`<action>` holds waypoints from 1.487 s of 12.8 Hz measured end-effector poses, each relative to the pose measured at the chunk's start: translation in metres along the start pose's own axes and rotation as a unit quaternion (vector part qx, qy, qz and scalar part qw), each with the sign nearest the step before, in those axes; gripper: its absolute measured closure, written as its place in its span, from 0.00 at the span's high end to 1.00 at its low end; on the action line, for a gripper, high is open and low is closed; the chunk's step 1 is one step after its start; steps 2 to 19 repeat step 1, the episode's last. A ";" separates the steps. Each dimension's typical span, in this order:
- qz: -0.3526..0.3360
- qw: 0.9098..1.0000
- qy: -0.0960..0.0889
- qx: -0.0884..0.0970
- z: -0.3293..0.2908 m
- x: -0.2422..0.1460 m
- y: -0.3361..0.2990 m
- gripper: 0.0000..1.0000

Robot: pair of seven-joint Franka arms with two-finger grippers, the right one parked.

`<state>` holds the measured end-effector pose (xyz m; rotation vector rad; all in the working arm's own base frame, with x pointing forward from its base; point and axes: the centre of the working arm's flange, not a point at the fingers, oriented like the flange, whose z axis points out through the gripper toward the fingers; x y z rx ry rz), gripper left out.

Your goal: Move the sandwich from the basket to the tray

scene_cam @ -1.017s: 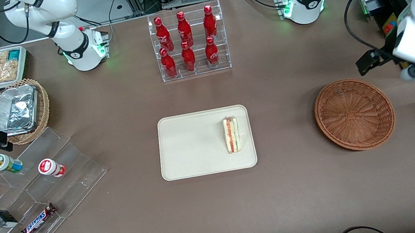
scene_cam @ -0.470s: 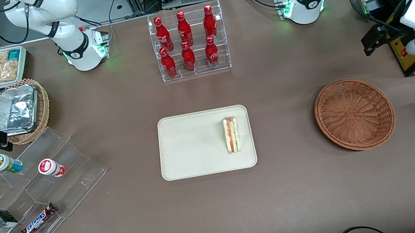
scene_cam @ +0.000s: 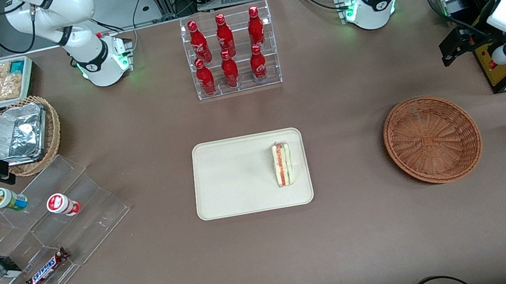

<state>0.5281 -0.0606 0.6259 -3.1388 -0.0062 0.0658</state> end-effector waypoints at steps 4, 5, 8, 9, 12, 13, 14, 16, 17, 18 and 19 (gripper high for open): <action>0.000 1.000 0.000 0.000 0.000 0.000 0.000 1.00; 0.000 1.000 0.000 0.000 0.000 0.000 0.000 1.00; 0.000 1.000 0.000 0.000 0.000 0.000 0.000 1.00; 0.000 1.000 0.000 0.000 0.000 0.000 0.000 1.00; 0.000 1.000 0.000 0.000 0.000 0.000 0.000 1.00; 0.000 1.000 0.000 0.000 0.000 0.000 0.000 1.00; 0.000 1.000 0.000 0.000 0.000 0.000 0.000 1.00; 0.000 1.000 0.000 0.000 0.000 0.000 0.000 1.00; 0.000 1.000 0.000 0.000 0.000 0.000 0.000 1.00; 0.000 1.000 0.000 0.000 0.000 0.000 0.000 1.00; 0.000 1.000 0.000 0.000 0.000 0.000 0.000 1.00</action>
